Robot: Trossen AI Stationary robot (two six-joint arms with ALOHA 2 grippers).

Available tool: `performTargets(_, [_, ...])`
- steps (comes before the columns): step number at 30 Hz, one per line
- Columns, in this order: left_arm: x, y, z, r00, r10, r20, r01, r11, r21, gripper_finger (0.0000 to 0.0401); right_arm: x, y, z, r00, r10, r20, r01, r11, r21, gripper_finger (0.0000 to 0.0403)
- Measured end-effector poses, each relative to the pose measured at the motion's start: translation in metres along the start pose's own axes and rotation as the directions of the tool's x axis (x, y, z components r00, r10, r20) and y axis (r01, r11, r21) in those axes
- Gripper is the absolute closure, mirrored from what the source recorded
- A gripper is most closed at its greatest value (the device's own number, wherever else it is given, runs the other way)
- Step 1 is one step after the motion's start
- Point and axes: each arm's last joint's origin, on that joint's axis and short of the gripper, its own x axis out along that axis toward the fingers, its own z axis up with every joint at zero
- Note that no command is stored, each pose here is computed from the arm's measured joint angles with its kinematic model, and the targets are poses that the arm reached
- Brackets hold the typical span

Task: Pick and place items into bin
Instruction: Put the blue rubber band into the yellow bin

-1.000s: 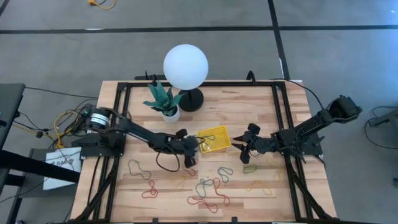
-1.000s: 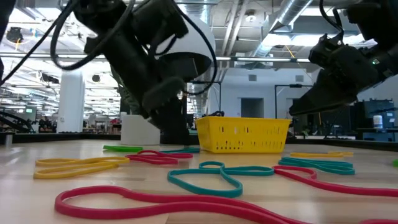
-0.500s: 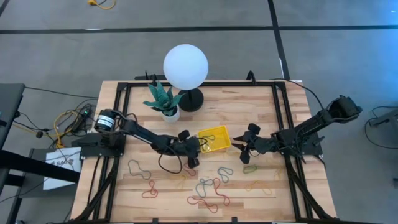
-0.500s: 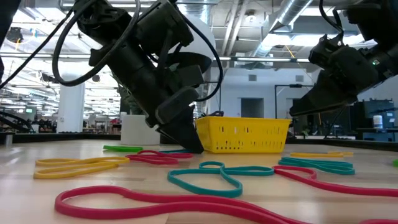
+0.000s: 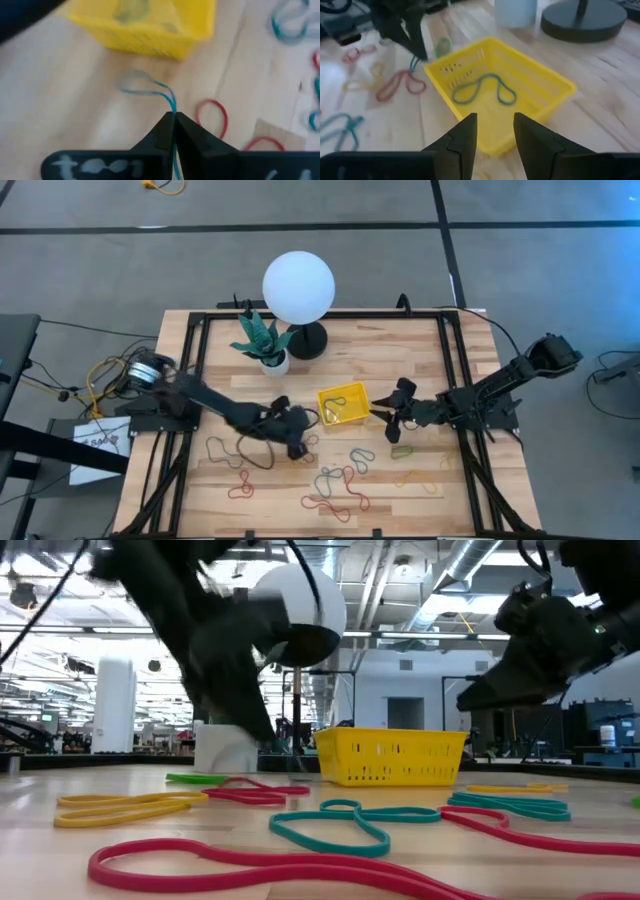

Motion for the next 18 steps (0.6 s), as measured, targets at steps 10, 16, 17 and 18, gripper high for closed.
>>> performTargets(10, [-0.080, -0.014, 0.041, 0.895, -0.054, 0.444, 0.035, 0.998, 0.050, 0.0401, -0.001, 0.006, 0.016, 0.988, 0.055, 0.147, -0.042, 0.995, -0.094, 0.0281])
performTargets(16, [-0.051, -0.004, 0.062, 0.862, -0.122, 0.493, 0.087, 0.992, 0.093, 0.0401, -0.004, 0.010, 0.028, 0.962, 0.087, 0.260, -0.051, 0.988, -0.142, 0.0281])
performTargets(17, [-0.040, -0.001, 0.063, 0.871, -0.108, 0.480, 0.076, 0.993, 0.086, 0.0401, -0.004, 0.010, 0.030, 0.958, 0.091, 0.273, -0.050, 0.987, -0.153, 0.0281])
performTargets(18, [-0.030, 0.002, 0.062, 0.883, -0.094, 0.460, 0.065, 0.995, 0.078, 0.0401, -0.005, 0.010, 0.031, 0.954, 0.093, 0.285, -0.047, 0.985, -0.164, 0.0281])
